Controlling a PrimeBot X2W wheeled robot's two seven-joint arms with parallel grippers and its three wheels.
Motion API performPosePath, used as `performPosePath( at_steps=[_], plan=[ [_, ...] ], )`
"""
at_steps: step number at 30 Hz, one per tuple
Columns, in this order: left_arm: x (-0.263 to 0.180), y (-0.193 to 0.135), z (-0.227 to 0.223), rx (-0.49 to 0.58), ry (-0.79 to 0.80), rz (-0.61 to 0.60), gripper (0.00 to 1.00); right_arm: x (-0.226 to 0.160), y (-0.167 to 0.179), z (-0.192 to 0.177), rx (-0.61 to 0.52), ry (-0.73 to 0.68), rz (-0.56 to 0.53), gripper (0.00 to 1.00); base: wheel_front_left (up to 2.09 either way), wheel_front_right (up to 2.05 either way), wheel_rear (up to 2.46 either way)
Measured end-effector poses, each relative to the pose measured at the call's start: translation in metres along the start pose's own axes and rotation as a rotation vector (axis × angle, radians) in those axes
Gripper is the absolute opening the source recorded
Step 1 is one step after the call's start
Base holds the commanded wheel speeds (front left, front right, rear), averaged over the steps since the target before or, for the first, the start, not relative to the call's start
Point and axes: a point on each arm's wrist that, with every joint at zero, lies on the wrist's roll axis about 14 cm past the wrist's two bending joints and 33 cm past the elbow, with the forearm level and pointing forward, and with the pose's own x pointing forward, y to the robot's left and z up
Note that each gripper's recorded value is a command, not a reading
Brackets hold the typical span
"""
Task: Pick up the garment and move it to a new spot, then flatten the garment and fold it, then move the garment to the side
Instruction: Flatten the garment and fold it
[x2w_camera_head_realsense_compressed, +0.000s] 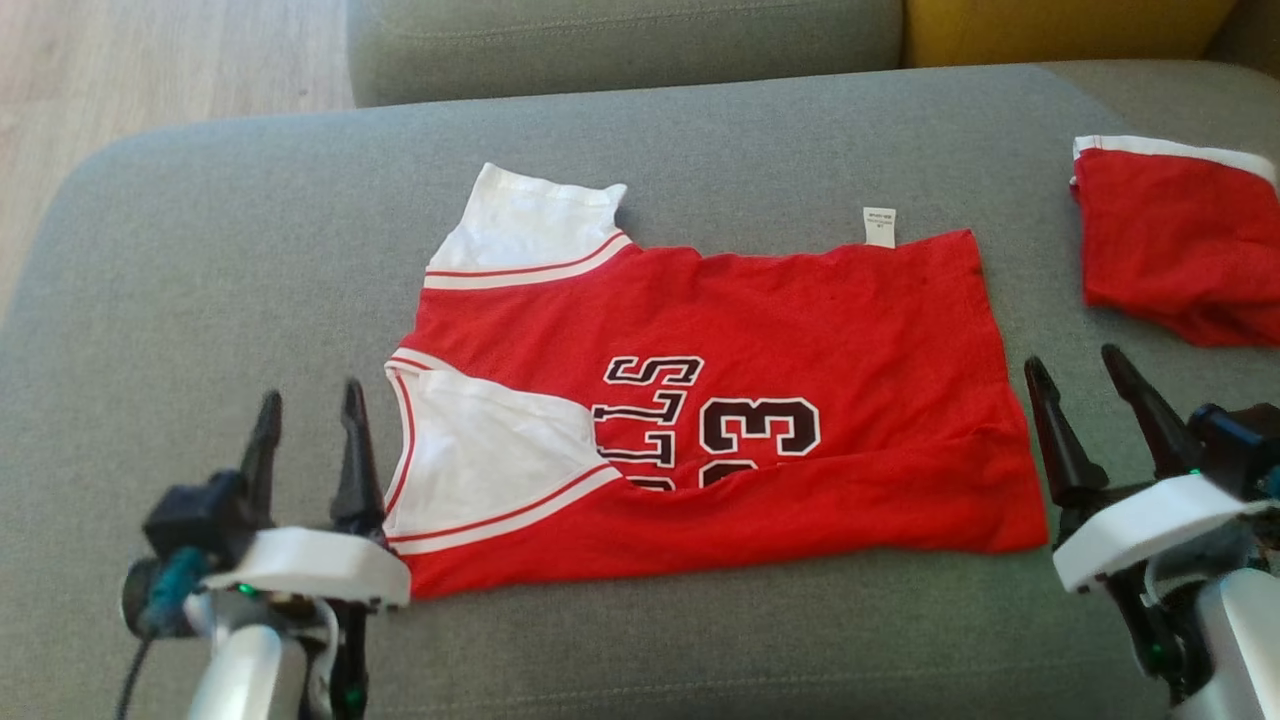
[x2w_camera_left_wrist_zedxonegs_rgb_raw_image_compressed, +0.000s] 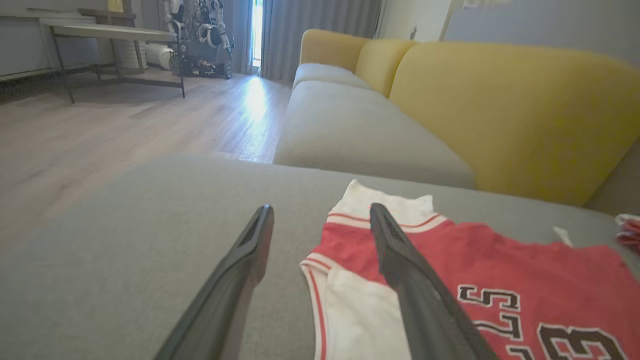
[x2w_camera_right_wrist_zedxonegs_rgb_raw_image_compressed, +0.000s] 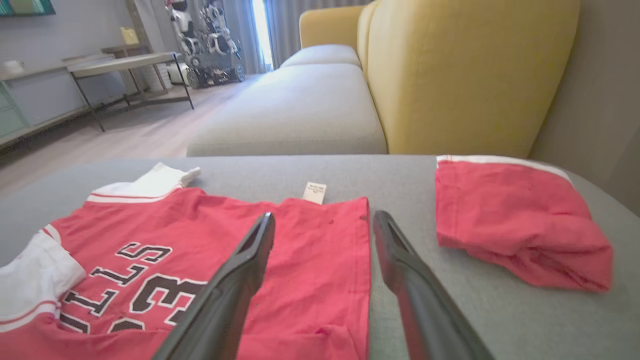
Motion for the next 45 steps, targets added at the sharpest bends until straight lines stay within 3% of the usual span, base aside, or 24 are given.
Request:
performPosePath(
  at_steps=[4, 10, 16, 24, 31, 37, 45],
  plan=[
    [0.009, -0.004, 0.028, -0.045, -0.093, -0.011, 1.0, 0.001, 0.013, 0.016, 0.02, -0.108, 0.024, 1.0, 0.0, 0.0, 0.0],
    [0.015, -0.017, 0.021, -0.028, -0.079, -0.046, 1.0, 0.003, 0.025, 0.014, 0.041, -0.141, 0.035, 1.0, 0.0, 0.0, 0.0],
    [0.047, -0.028, -0.001, 0.044, -0.023, -0.095, 1.0, 0.008, 0.018, 0.003, 0.03, -0.113, 0.014, 1.0, 0.0, 0.0, 0.0],
    [0.131, -0.036, -0.002, 0.229, 0.07, -0.21, 1.0, 0.034, 0.012, 0.011, -0.023, -0.126, 0.016, 1.0, 0.0, 0.0, 0.0],
    [0.185, -0.048, -0.028, 0.356, 0.286, -0.332, 1.0, 0.052, 0.009, 0.013, -0.056, -0.124, 0.026, 1.0, 0.0, 0.0, 0.0],
    [0.216, -0.05, -0.052, 0.422, 0.434, -0.359, 1.0, 0.065, 0.004, 0.015, -0.082, -0.13, 0.029, 1.0, 0.0, 0.0, 0.0],
    [0.224, -0.062, -0.103, 0.506, 0.635, -0.43, 1.0, 0.067, -0.004, 0.004, -0.091, -0.108, 0.009, 1.0, 0.0, 0.0, 0.0]
  ],
)
